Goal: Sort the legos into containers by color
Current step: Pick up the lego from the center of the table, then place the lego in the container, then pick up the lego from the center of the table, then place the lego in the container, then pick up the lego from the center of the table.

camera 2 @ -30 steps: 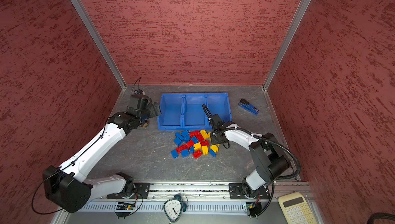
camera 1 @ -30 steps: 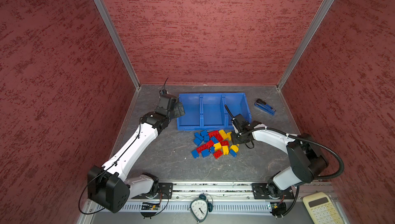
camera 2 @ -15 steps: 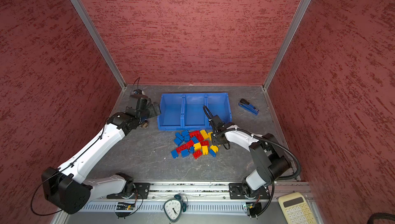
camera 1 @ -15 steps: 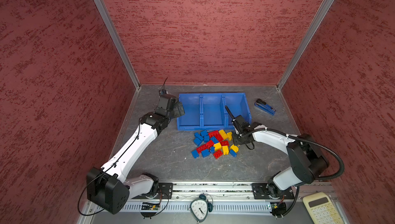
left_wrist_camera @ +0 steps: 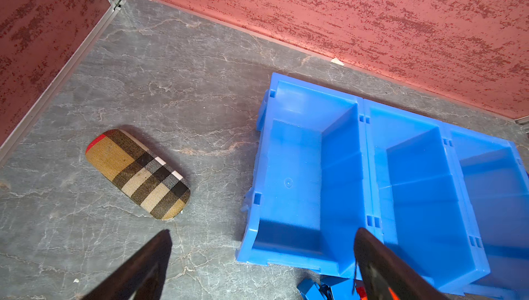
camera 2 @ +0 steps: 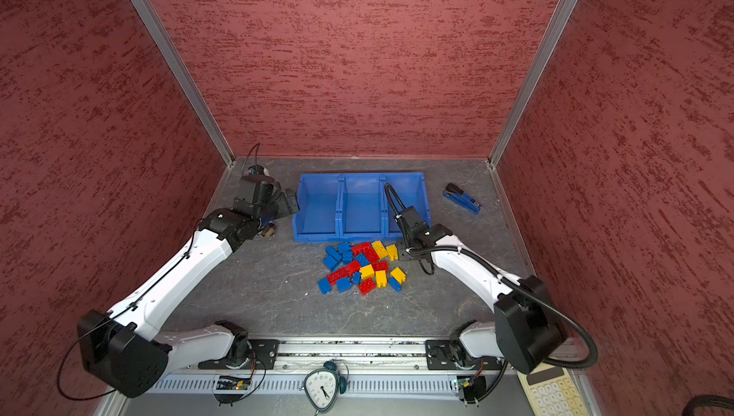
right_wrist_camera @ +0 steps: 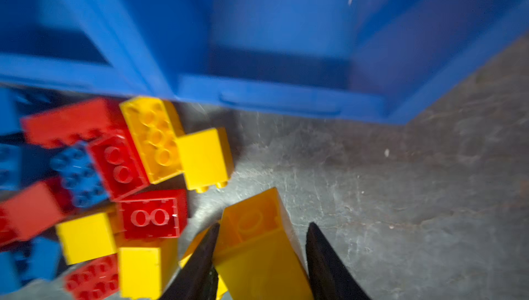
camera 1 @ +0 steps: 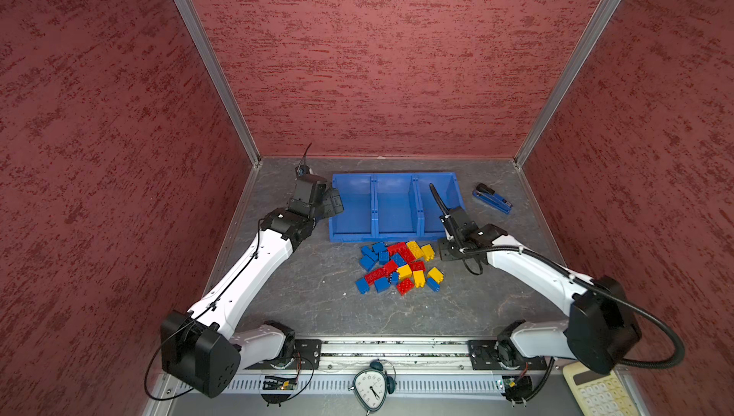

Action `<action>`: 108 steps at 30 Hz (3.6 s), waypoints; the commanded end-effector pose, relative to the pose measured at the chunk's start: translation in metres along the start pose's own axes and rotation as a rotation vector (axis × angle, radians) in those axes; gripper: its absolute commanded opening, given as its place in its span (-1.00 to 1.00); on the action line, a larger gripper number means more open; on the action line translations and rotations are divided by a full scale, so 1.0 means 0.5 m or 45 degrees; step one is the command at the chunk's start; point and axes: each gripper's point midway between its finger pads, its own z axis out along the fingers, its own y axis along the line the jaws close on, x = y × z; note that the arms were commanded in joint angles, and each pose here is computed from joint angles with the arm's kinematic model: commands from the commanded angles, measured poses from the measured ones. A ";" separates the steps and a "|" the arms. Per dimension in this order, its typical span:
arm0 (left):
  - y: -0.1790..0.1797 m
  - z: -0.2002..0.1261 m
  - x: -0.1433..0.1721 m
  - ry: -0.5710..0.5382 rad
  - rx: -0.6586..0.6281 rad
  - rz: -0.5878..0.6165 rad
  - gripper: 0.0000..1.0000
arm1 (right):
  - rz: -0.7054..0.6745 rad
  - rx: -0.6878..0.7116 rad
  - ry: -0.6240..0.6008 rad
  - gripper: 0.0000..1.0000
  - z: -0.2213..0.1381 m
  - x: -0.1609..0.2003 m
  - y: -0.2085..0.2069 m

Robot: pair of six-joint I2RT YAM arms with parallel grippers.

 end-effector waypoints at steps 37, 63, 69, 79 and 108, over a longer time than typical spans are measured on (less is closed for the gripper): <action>-0.051 -0.049 0.186 0.264 0.057 0.161 0.99 | 0.027 -0.251 -0.013 0.41 -0.004 0.002 0.016; -0.035 -0.042 0.119 0.008 0.034 -0.103 0.99 | -0.005 -0.095 0.080 -0.29 0.163 0.064 0.030; -0.041 -0.035 0.121 0.024 0.038 -0.089 0.99 | -0.012 -0.074 0.041 -0.45 0.143 0.057 0.019; -0.061 -0.023 0.137 0.072 0.076 -0.053 0.99 | 0.002 0.010 -0.266 -0.45 0.002 -0.114 0.000; -0.062 -0.012 0.160 0.096 0.080 0.011 0.99 | 0.305 -0.192 0.300 0.72 0.001 0.145 0.017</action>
